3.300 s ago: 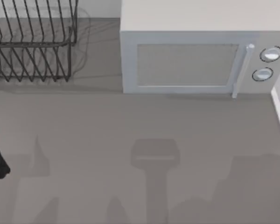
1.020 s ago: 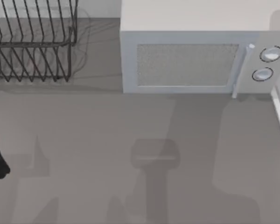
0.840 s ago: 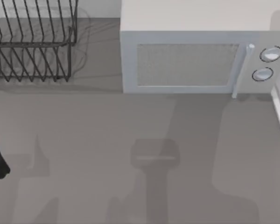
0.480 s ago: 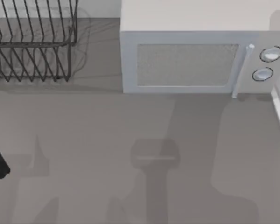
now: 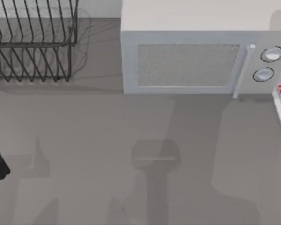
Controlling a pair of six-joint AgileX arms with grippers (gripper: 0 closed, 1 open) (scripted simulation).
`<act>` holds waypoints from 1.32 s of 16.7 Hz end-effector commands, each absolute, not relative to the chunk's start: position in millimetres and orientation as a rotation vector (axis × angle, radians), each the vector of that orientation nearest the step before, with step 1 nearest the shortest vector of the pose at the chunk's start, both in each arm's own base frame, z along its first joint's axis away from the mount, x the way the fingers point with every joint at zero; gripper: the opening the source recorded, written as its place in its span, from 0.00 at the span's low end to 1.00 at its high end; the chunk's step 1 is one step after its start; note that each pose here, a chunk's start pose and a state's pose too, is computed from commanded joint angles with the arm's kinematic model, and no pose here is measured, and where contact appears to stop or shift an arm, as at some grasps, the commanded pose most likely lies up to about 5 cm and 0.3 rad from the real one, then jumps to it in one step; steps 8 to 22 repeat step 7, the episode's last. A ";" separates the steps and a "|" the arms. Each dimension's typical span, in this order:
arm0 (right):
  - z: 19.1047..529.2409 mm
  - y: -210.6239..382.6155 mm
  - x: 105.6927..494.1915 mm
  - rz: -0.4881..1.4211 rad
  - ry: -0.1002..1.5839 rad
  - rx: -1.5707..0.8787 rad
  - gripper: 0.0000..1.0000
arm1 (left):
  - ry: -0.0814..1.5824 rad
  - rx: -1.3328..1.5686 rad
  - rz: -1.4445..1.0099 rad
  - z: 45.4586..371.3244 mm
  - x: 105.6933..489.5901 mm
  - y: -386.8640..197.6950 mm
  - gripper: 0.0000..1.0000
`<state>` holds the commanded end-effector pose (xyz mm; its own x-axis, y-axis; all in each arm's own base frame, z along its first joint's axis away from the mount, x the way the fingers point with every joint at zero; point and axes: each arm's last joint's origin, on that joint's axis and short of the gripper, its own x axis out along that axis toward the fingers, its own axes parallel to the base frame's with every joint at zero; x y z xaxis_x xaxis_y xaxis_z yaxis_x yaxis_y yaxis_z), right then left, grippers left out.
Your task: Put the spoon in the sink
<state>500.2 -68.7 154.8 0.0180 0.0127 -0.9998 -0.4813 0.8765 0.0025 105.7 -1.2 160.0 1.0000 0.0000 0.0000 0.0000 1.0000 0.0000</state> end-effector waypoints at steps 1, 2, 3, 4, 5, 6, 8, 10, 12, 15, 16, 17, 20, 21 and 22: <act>154.8 -68.7 500.2 0.399 1.514 -0.386 0.98 | 0.000 0.000 0.000 160.0 105.7 -1.2 1.00; 154.8 -68.7 500.2 0.399 1.514 -0.386 1.00 | 0.000 0.000 0.000 160.0 105.7 -1.2 1.00; 154.8 -68.7 500.2 0.399 1.514 -0.386 1.00 | 0.000 0.000 0.000 160.0 105.7 -1.2 1.00; 154.8 -68.7 500.2 0.399 1.514 -0.386 1.00 | 0.000 0.000 0.000 160.0 105.7 -1.2 1.00; 154.8 -68.7 500.2 0.399 1.514 -0.386 1.00 | 0.000 0.000 0.000 160.0 105.7 -1.2 1.00; 154.8 -68.7 500.2 0.399 1.514 -0.386 1.00 | 0.000 0.000 0.000 160.0 105.7 -1.2 1.00; 154.8 -68.7 500.2 0.399 1.514 -0.386 1.00 | 0.000 0.000 0.000 160.0 105.7 -1.2 1.00; 154.8 -68.7 500.2 0.399 1.514 -0.386 1.00 | 0.000 0.000 0.000 160.0 105.7 -1.2 1.00; 154.8 -68.7 500.2 0.399 1.514 -0.386 1.00 | 0.000 0.000 0.000 160.0 105.7 -1.2 1.00; 154.8 -68.7 500.2 0.399 1.514 -0.386 1.00 | 0.000 0.000 0.000 160.0 105.7 -1.2 1.00; 154.8 -68.7 500.2 0.399 1.514 -0.386 1.00 | 0.000 0.000 0.000 160.0 105.7 -1.2 1.00; 154.8 -68.7 500.2 0.399 1.514 -0.386 1.00 | 0.000 0.000 0.000 160.0 105.7 -1.2 1.00; 154.8 -68.7 500.2 0.399 1.514 -0.386 1.00 | 0.000 0.000 0.000 160.0 105.7 -1.2 1.00; 154.8 -68.7 500.2 0.399 1.514 -0.386 1.00 | 0.000 0.000 0.000 160.0 105.7 -1.2 1.00; 154.8 -68.7 500.2 0.399 1.514 -0.386 1.00 | 0.000 0.000 0.000 160.0 105.7 -1.2 1.00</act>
